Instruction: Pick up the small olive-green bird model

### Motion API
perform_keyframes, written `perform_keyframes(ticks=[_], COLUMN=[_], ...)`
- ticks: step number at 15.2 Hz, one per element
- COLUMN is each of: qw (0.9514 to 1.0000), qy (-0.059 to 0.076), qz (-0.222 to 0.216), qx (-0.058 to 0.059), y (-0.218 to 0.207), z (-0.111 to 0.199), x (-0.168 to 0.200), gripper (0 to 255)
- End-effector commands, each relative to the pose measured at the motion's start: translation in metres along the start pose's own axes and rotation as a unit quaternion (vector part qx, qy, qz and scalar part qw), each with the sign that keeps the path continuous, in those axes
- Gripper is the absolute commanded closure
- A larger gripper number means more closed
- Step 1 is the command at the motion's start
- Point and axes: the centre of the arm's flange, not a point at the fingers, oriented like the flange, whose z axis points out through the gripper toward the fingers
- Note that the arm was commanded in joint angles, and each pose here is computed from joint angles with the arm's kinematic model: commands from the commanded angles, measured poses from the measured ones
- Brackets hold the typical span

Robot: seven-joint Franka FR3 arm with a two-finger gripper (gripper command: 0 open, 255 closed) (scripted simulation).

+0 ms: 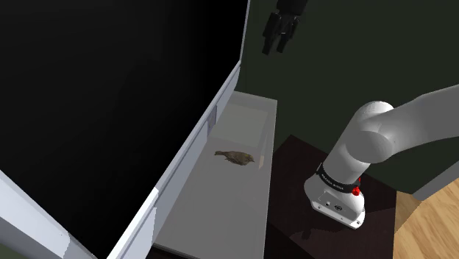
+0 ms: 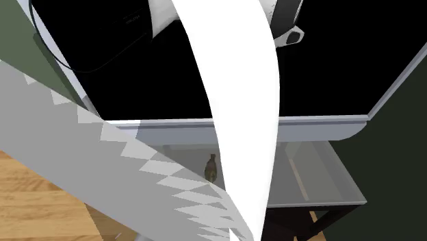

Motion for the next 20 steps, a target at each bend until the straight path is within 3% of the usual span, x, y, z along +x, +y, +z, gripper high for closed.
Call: perform_keyframes(ticks=[1,20], qw=[1.0,0.9986], qy=[0.0,0.009], qz=[0.0,-0.052], qx=[0.0,0.011], y=[0.0,-0.037], z=[0.0,0.247], x=[0.0,-0.018], gripper=[0,0])
